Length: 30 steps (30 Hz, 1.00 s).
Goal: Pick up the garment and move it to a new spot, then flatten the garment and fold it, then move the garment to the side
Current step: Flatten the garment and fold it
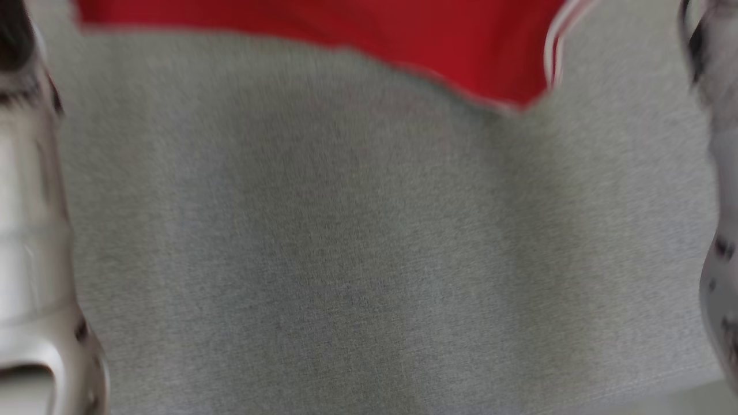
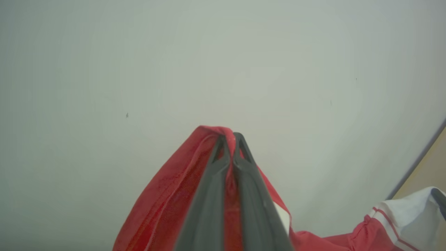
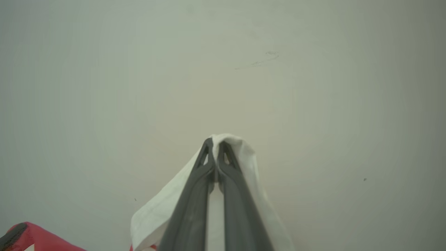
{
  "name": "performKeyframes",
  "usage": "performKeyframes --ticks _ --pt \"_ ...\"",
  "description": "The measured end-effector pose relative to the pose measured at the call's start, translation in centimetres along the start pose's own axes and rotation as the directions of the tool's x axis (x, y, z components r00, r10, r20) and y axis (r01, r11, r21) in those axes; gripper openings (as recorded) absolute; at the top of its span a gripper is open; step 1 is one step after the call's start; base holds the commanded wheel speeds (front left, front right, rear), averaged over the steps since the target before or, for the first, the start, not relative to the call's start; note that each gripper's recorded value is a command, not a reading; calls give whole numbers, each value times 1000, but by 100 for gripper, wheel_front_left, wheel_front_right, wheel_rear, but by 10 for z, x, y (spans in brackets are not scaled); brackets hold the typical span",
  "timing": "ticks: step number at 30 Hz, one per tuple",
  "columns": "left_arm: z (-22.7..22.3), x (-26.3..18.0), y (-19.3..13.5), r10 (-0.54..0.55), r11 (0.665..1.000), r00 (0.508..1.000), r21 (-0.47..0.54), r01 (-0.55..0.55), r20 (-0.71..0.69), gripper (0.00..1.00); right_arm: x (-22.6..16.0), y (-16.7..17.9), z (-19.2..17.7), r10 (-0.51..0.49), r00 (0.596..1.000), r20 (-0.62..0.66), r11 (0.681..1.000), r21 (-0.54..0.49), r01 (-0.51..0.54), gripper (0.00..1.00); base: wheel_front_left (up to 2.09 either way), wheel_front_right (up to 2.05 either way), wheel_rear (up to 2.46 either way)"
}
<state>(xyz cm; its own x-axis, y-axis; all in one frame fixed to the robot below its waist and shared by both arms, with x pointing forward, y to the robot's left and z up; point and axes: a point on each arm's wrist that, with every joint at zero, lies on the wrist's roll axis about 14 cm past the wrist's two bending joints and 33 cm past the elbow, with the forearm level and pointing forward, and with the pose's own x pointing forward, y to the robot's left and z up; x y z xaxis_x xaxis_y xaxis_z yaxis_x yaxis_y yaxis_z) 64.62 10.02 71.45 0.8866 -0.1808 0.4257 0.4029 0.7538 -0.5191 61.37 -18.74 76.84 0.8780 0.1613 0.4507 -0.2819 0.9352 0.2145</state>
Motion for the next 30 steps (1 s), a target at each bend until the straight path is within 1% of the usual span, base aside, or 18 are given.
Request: performKeyframes --ticks 1,3,4,6,7,9,11,13,15,17,19,21,24,26,28,30 --pt "6 9 1 -7 1000 999 -5 7 50 0 10 -3 8 -10 998 62 1000 21 8 0 0 0 0" --pt "14 24 7 -10 1000 991 -24 13 136 0 28 -7 21 -14 985 170 1000 22 10 0 0 0 0" --pt "15 29 10 -16 999 985 -29 21 170 0 35 -7 29 -7 973 230 1000 -1 8 0 0 0 0" --pt "13 37 18 -22 999 974 -42 32 224 0 48 -3 37 28 952 306 998 -65 -8 0 0 0 0" --pt "11 39 22 -26 998 968 -46 39 250 0 53 0 37 44 943 329 996 -85 -17 0 0 0 0" --pt "10 43 28 -39 998 952 -41 53 302 0 59 3 33 64 932 356 995 -92 -33 0 0 0 0" --pt "8 44 31 -43 997 947 -42 60 318 0 61 4 31 69 927 369 995 -86 -40 0 0 0 0" --pt "0 45 41 -44 997 944 -39 60 328 0 62 8 23 99 919 381 990 -126 -55 0 0 0 0" --pt "-17 44 53 -35 999 951 -29 46 307 0 62 8 -4 116 931 346 987 -146 -69 0 0 0 0" --pt "-40 39 70 -12 1000 965 -21 18 263 0 58 2 -45 115 955 272 986 -148 -77 0 0 0 0" --pt "-71 27 91 25 1000 981 -13 -23 190 0 50 -1 -84 120 974 194 985 -149 -92 0 0 0 0" --pt "-97 12 106 56 998 992 2 -56 117 0 42 2 -112 142 980 137 983 -133 -124 0 0 0 0" --pt "-119 -9 115 66 998 997 16 -67 34 0 23 9 -141 189 980 58 976 -117 -181 0 0 0 0" --pt "-124 -24 118 77 997 997 4 -77 0 0 9 7 -151 195 981 12 977 -86 -194 0 0 0 0" --pt "-127 -42 123 98 995 995 -6 -98 -35 0 -8 10 -166 218 973 -79 972 -68 -223 0 0 0 0" --pt "-128 -62 126 118 993 991 -12 -119 -67 0 -26 11 -172 220 965 -140 974 -19 -225 0 0 0 0"
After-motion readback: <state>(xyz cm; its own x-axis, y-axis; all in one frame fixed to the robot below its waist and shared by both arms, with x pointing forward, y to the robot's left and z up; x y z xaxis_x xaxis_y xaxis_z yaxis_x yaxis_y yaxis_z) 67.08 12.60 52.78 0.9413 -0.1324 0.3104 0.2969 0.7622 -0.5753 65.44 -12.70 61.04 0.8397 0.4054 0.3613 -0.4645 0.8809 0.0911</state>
